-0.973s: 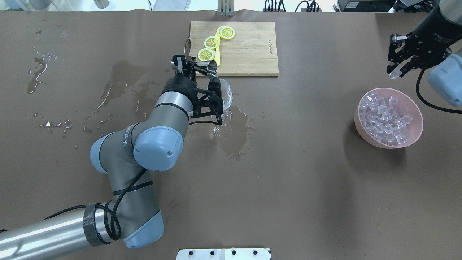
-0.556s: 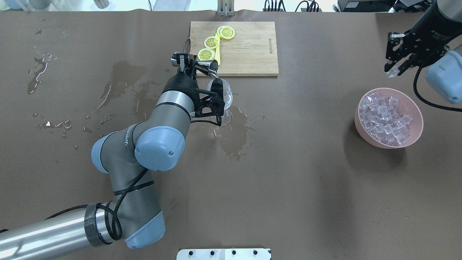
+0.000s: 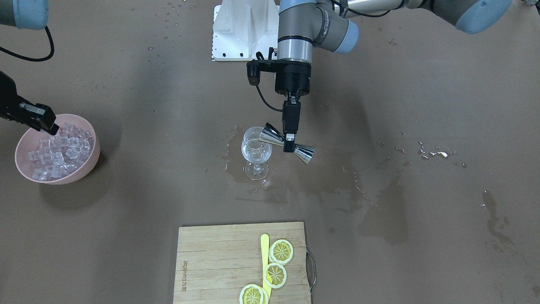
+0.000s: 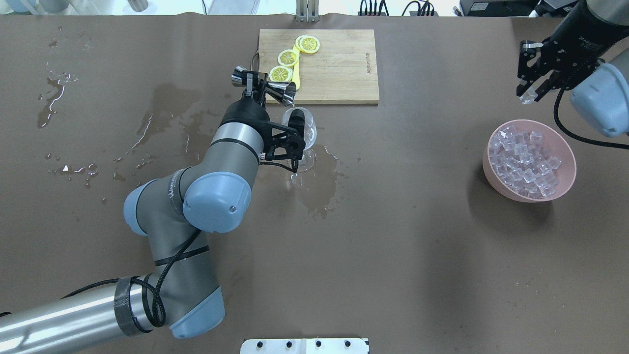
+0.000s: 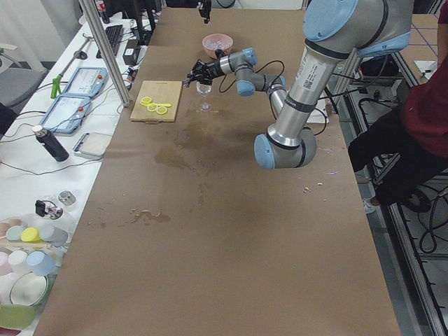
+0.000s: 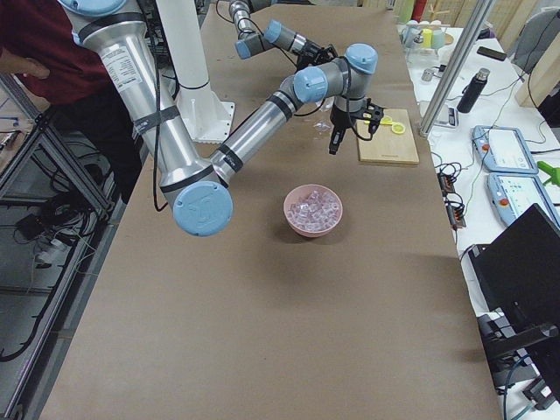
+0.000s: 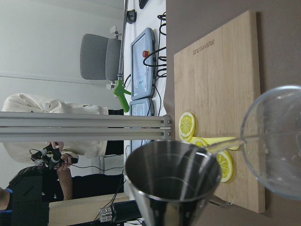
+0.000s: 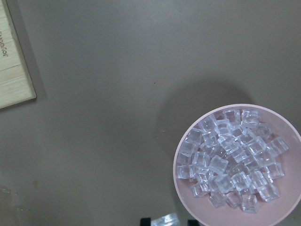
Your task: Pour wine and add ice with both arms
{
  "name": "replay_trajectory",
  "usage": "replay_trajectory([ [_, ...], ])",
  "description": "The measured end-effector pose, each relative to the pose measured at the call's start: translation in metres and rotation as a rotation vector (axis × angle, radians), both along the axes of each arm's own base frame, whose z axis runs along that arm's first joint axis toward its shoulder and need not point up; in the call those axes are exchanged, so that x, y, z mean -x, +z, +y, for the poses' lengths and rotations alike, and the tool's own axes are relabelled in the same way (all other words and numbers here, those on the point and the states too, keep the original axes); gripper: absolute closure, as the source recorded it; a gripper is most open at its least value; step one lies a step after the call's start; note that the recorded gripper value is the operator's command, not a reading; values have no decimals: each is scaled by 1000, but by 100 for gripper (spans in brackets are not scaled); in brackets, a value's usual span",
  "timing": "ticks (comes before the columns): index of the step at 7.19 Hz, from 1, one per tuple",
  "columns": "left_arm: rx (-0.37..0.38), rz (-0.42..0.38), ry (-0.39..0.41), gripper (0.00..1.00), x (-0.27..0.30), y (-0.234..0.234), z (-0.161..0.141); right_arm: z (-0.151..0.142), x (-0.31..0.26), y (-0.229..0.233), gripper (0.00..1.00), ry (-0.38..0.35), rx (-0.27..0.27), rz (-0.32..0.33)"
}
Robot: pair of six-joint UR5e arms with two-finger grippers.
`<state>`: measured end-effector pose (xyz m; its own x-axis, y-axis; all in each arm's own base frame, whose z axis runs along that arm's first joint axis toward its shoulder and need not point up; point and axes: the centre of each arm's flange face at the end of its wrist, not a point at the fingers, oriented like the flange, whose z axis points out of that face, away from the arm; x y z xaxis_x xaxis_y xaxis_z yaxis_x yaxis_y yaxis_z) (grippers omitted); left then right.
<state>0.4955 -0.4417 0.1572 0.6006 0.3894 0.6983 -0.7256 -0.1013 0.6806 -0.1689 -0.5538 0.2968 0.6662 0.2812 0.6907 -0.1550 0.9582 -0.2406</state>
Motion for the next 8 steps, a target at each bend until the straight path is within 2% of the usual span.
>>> replay_trajectory([
  [2,-20,-41,-11,100,2,0,-1,-2,3,-13,85,-4,6,2],
  [6,-30,-53,-22,100,2,-2,0,-4,10,-40,85,-11,13,7],
  [7,-38,-8,-21,100,6,-9,4,-5,13,-47,85,-12,12,5],
  [8,-46,84,-21,100,15,-18,10,-7,18,-55,85,-10,13,3],
])
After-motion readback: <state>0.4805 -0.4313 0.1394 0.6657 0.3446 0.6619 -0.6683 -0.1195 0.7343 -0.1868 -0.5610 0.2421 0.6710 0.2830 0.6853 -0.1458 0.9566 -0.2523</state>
